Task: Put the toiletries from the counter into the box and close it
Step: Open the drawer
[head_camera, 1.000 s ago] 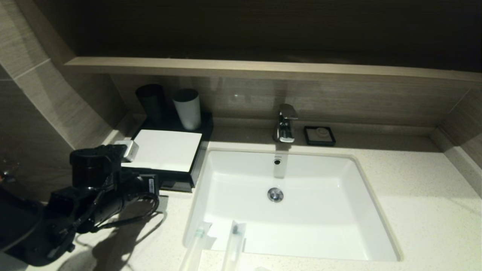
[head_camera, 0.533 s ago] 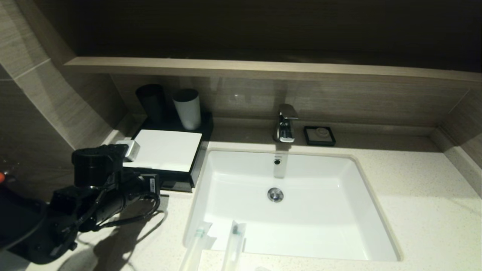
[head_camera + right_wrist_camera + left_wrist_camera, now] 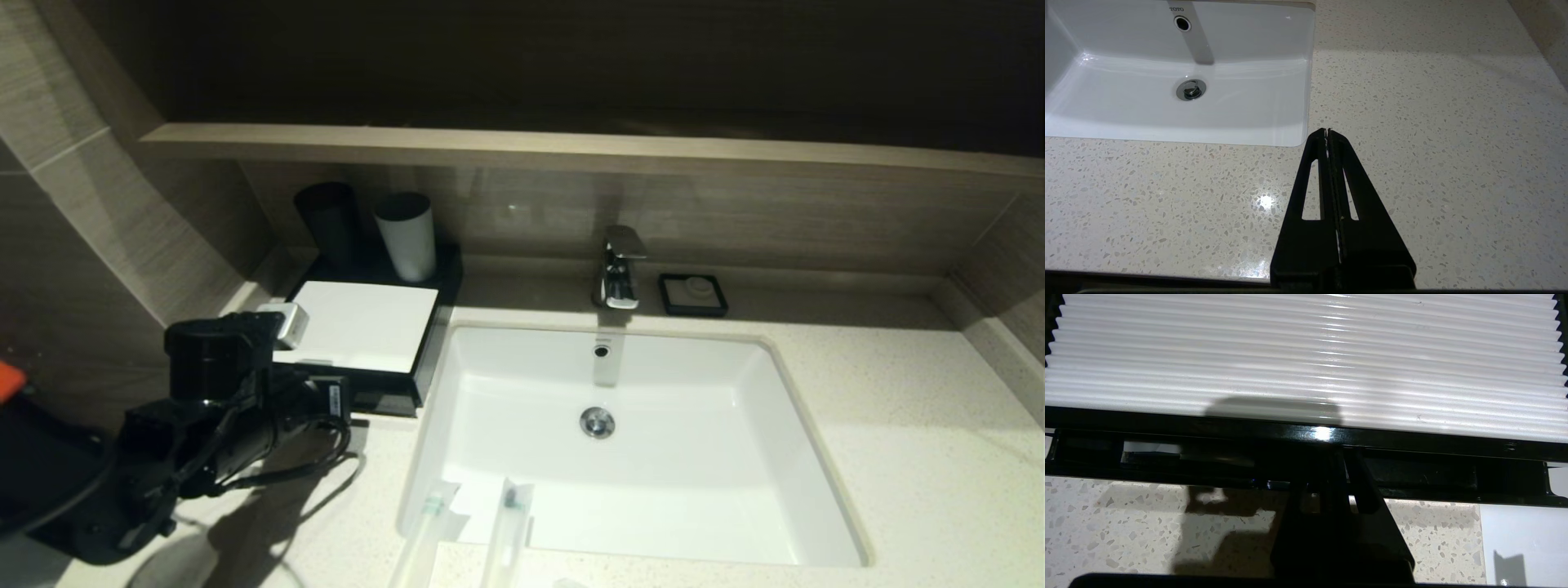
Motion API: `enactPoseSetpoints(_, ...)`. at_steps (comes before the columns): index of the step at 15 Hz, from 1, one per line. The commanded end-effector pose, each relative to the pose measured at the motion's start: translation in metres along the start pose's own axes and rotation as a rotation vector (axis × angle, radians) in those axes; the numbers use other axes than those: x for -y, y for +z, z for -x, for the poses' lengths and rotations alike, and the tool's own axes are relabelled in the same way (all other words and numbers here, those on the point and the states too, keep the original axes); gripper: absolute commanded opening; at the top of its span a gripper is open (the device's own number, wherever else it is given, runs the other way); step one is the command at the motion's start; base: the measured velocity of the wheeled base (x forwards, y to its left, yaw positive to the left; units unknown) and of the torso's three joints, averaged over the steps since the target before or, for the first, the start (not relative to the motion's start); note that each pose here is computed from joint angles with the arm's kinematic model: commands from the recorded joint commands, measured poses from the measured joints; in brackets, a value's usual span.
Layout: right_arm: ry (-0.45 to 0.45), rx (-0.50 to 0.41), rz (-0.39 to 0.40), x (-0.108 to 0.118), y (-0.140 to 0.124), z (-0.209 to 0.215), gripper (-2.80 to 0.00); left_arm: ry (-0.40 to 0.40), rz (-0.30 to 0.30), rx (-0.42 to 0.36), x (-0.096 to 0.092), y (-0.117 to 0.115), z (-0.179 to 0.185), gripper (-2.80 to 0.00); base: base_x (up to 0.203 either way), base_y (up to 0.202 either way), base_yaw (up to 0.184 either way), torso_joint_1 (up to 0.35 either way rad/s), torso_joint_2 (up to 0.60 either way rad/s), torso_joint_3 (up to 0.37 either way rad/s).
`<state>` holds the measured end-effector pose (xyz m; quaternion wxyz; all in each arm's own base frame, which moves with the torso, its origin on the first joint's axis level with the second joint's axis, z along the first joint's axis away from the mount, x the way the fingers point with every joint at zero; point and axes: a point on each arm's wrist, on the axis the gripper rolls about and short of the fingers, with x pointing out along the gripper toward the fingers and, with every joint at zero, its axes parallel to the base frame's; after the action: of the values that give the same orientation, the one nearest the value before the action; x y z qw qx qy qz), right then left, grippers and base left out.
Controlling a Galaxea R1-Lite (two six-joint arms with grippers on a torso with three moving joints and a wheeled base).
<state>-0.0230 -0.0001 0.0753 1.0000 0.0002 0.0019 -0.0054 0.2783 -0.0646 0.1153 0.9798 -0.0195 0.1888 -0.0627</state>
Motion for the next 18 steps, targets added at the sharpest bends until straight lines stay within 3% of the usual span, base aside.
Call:
enactPoseSetpoints(1,0.0,0.001,-0.001,0.0,-0.0001,0.0001,-2.8,0.0,0.002,0.007,0.0001,0.0005,-0.0008,-2.8,0.0,0.0,0.0,0.0,0.0,0.0)
enactPoseSetpoints(11,0.0,0.001,-0.001,0.0,-0.0001,0.0001,-2.8,0.002,-0.003,-0.009,0.0,-0.0013,0.0001,-2.8,0.0,0.0,0.0,0.0,0.0,0.0)
enactPoseSetpoints(18,0.0,0.001,0.0,0.0,-0.0001,0.0001,-2.8,0.006,-0.009,-0.06,-0.0007,-0.0071,0.0034,-2.8,0.0,0.0,0.0,0.0,0.0,0.0)
